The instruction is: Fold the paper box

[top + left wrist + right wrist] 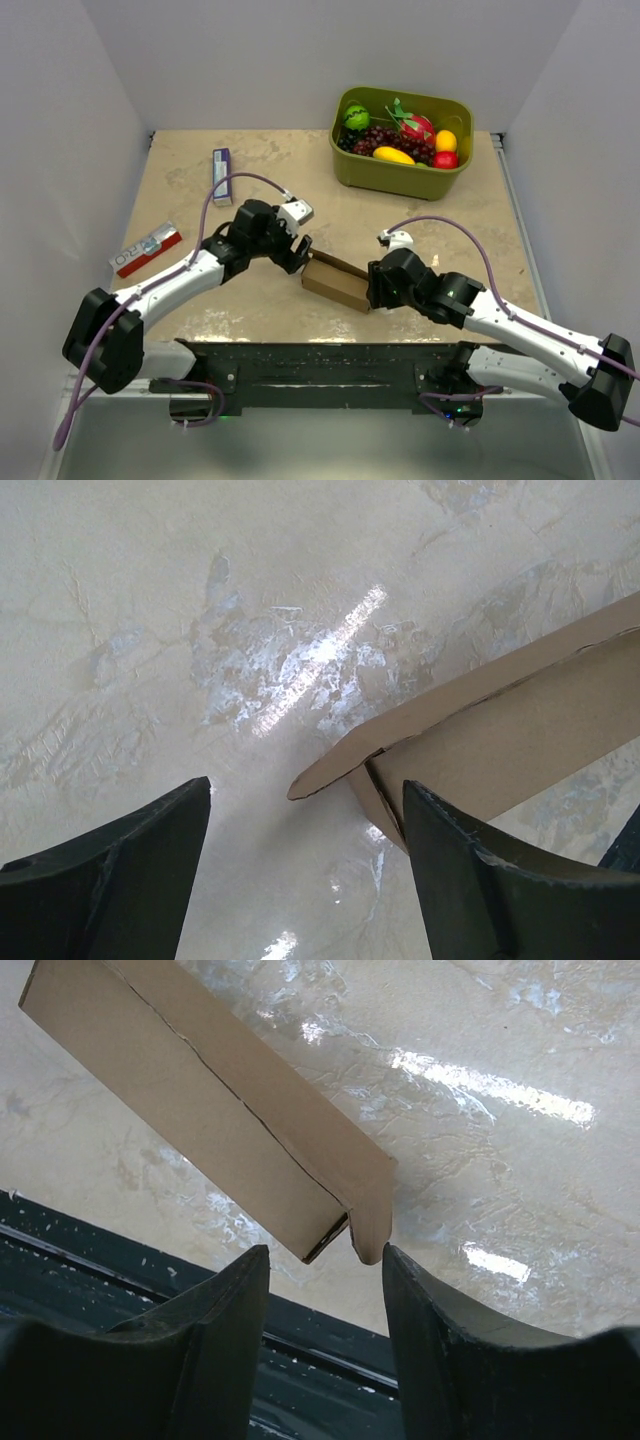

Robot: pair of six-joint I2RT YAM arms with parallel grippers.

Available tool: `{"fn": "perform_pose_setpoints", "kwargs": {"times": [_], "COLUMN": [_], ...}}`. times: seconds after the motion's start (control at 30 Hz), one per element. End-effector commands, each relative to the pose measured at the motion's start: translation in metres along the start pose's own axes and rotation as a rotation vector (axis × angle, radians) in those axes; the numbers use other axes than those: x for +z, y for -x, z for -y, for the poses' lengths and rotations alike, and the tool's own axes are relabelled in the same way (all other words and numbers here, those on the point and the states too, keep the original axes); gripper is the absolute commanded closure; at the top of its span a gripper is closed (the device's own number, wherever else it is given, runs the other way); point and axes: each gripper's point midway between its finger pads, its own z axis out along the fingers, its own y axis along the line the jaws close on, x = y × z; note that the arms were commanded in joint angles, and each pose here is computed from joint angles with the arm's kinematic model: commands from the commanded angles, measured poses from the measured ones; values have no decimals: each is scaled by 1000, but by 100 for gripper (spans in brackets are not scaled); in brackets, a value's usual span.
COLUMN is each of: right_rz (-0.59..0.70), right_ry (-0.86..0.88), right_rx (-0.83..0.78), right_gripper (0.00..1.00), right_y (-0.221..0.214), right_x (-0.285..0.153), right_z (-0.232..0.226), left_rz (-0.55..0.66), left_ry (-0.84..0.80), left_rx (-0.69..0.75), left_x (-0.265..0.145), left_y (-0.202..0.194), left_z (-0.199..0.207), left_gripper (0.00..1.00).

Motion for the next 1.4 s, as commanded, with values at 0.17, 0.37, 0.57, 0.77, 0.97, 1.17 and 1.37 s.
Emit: {"fn": "perform_pose_setpoints", "kwargs": {"times": [0.17,0.37,0.57,0.77,0.97,1.17,1.37], "right_rz": [42,50,51,64,76,91,99], "right_ry": [-29,-37,-53,-63,-59,-69,-64], "right_rx": [26,25,22,25,28,24,37], "right_gripper": [63,73,80,87,95,99,100], "right_y": [9,10,10,12,17,26,34], "right_x": [-4,-7,-7,-7,-6,-5,-5], "right_z": [4,7,10,12,9,6,0], "left_rz": [83,72,78,73,70,65,58], "left_ry": [-3,-32,-57,-54,-74,-81,-70], "left_rx": [45,47,47,43,37,9,-21], "left_x": [3,9,9,9,11,12,14], "left_y": [33,33,33,31,30,29,27], "left_z": [-3,0,5,6,13,19,20], "left_gripper": [23,33,55,73,85,97,100]}}
